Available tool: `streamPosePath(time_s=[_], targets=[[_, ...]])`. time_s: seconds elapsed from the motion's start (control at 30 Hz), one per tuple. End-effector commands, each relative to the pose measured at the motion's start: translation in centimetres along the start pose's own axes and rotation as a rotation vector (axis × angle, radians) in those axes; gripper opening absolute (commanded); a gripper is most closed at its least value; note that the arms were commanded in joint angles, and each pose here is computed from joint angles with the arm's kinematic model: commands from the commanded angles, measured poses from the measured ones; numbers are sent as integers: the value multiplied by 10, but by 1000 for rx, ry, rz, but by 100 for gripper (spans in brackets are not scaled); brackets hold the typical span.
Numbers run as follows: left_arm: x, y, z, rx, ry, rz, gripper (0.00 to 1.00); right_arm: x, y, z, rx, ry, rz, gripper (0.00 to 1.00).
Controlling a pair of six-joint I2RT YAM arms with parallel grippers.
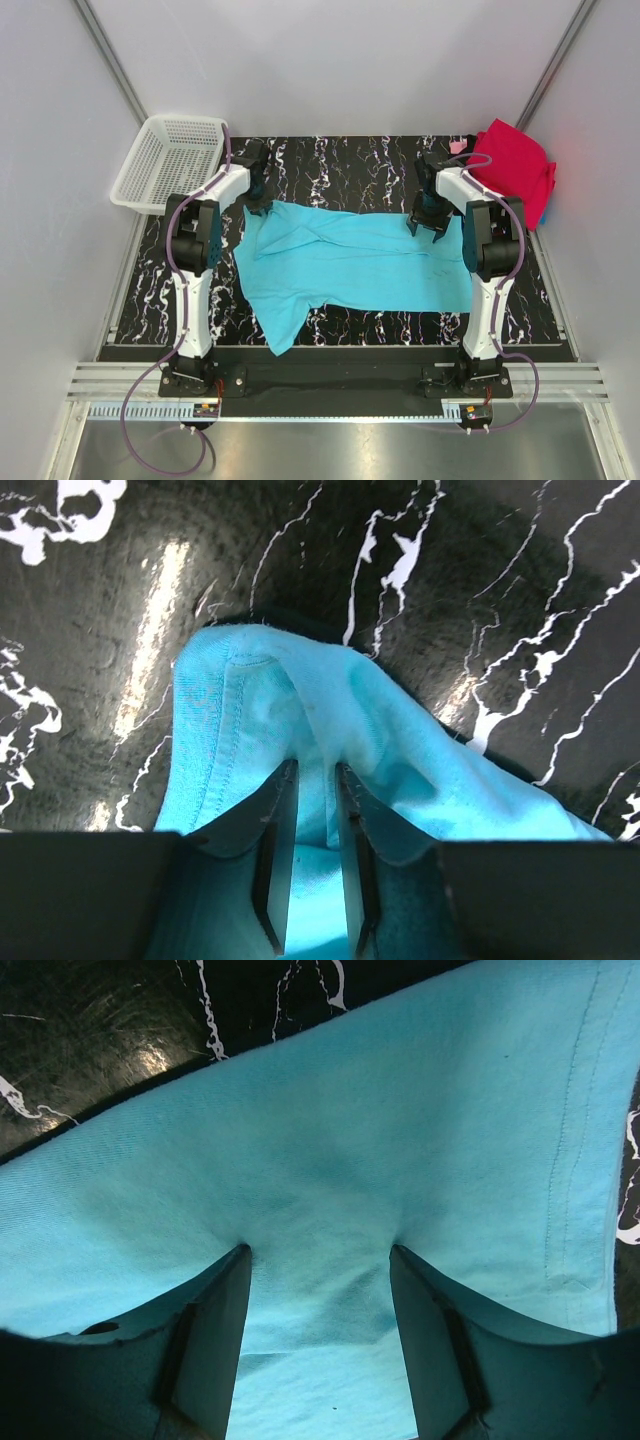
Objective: Fold and stack the t-shirts
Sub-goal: Fold the tshirt
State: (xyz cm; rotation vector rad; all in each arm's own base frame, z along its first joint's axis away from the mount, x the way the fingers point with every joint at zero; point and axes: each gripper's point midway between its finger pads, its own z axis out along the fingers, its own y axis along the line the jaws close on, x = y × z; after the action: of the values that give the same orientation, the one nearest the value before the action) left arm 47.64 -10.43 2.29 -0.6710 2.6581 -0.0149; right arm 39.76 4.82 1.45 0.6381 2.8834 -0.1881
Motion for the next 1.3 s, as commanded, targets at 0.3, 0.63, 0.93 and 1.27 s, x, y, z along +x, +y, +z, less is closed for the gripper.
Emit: streamPosePath(time_s=[0.3, 0.63, 0.93, 1.27], targets=[[-20, -13, -6, 69, -71, -25, 24, 17, -30, 18, 121, 45, -29, 64], [-20, -12, -10, 74, -79, -38, 23, 19, -29, 22, 123, 51, -34, 64], [-28, -11, -28, 89, -119, -48, 25, 20, -28, 24, 122, 55, -33, 64], [-31, -17, -29, 113, -129, -49, 27, 20, -28, 24, 121, 54, -32, 65]])
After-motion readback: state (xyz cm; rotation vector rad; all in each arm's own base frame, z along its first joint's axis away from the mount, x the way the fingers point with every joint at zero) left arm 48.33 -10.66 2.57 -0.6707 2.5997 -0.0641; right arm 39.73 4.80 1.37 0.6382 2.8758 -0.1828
